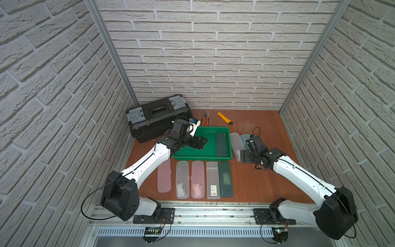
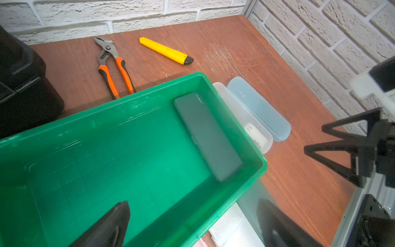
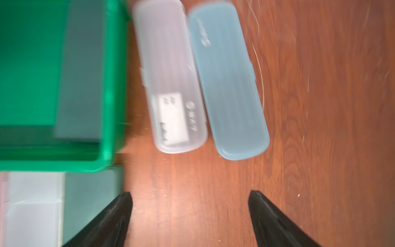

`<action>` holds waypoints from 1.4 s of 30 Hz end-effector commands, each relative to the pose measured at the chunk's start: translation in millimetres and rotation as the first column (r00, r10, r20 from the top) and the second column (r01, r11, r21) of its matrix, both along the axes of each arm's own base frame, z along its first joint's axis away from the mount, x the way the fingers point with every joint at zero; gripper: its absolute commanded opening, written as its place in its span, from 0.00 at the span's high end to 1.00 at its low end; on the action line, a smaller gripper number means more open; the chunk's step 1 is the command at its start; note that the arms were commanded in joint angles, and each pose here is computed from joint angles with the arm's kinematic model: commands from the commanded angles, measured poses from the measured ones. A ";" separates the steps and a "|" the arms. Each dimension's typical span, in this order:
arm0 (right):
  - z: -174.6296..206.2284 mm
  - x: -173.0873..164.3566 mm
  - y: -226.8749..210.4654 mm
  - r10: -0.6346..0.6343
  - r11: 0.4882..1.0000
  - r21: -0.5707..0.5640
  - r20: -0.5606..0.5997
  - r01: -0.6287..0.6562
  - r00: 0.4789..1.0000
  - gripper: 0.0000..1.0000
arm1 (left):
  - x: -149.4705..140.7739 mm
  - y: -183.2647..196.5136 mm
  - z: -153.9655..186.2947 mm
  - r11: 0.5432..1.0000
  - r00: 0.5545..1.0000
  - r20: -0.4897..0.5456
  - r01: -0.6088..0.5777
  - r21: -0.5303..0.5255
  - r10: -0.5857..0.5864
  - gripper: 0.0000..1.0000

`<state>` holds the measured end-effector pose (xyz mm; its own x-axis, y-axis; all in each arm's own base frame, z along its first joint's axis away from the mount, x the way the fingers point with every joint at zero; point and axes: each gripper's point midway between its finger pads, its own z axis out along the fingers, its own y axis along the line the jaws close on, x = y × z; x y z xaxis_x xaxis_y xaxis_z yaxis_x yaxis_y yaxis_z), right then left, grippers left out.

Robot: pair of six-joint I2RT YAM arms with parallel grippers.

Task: Put the pencil case into the storage box
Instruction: Pick up the pencil case from the center of the board.

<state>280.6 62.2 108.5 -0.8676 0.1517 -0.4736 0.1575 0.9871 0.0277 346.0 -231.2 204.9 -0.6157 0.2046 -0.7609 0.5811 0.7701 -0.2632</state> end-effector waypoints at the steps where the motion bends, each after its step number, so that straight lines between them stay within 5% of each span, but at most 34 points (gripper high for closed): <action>1: 9.3 26.1 7.6 0.010 0.990 0.141 0.064 -0.019 0.998 0.10 | 10.6 3.1 9.4 1.000 1.000 0.013 -0.028 -0.006 0.028 0.02; 28: -75.4 94.1 -52.1 -0.063 0.997 0.017 -0.253 0.069 0.966 0.10 | 1.7 -13.2 1.9 1.000 0.999 -0.029 0.020 0.006 -0.020 0.02; 35: -89.5 90.3 -85.0 -0.175 0.975 0.084 -0.285 0.207 0.942 0.12 | -2.7 -20.4 -2.7 0.999 0.998 -0.040 0.041 0.017 -0.040 0.02; 42: -83.0 71.6 -93.7 -0.183 0.974 0.077 -0.280 0.212 0.943 0.12 | -2.4 -21.2 -1.2 0.999 0.999 -0.033 0.043 0.021 -0.042 0.02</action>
<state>375.5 -28.6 29.4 -0.8966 0.3748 -0.2360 0.3611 0.9271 0.1006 338.7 -248.4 193.5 -0.6490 0.2554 -0.7167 0.5967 0.7552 -0.2712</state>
